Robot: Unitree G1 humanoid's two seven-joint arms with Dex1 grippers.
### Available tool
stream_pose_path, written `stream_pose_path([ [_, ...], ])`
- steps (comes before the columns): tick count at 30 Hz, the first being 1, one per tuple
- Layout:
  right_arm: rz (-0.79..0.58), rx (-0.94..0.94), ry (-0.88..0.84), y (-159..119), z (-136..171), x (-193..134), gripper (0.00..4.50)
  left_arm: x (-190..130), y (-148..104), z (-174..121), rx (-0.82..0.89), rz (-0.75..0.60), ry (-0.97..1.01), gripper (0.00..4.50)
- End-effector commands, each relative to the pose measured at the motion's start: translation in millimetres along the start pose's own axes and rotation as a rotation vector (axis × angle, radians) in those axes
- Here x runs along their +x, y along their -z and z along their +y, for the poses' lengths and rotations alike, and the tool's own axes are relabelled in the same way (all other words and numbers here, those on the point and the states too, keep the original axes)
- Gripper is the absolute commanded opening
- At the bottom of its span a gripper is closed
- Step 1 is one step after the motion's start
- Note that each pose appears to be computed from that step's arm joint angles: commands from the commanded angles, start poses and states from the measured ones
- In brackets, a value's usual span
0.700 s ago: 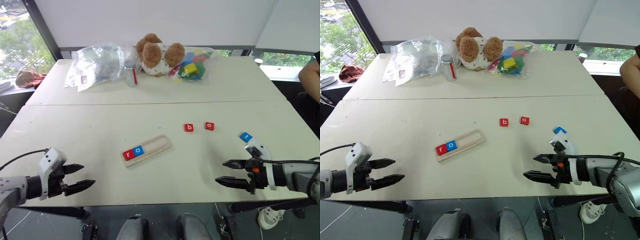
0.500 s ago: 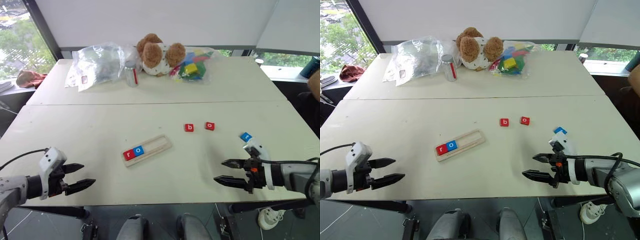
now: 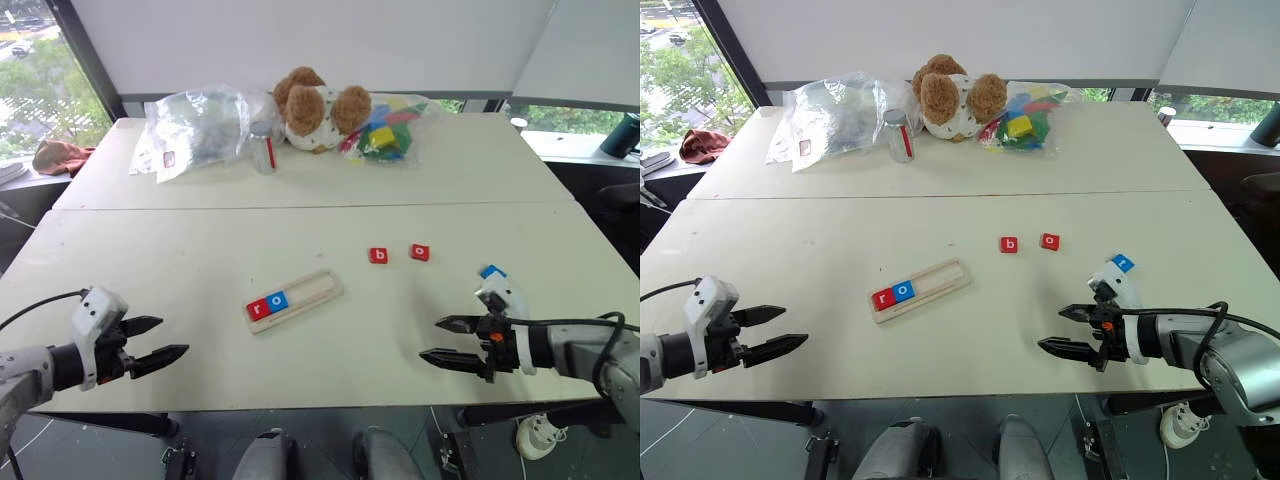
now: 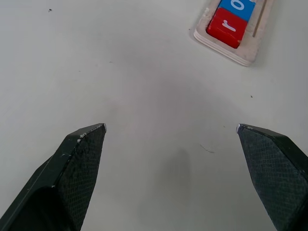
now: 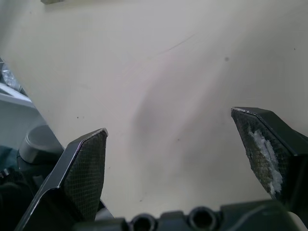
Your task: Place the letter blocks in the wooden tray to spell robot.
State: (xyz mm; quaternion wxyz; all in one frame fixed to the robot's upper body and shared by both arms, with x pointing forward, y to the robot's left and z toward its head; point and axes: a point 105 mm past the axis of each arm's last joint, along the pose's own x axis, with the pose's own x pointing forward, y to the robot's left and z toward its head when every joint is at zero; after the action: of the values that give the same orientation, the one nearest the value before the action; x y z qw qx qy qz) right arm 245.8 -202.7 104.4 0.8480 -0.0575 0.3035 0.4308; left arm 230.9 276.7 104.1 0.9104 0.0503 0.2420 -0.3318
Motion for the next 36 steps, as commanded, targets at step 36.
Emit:
stream_pose_path([
  [36,-0.088,-0.148,-0.12,-45.0,51.1,47.6,4.45,119.3,-25.7,-51.9,0.492,-0.103,0.287,4.5],
])
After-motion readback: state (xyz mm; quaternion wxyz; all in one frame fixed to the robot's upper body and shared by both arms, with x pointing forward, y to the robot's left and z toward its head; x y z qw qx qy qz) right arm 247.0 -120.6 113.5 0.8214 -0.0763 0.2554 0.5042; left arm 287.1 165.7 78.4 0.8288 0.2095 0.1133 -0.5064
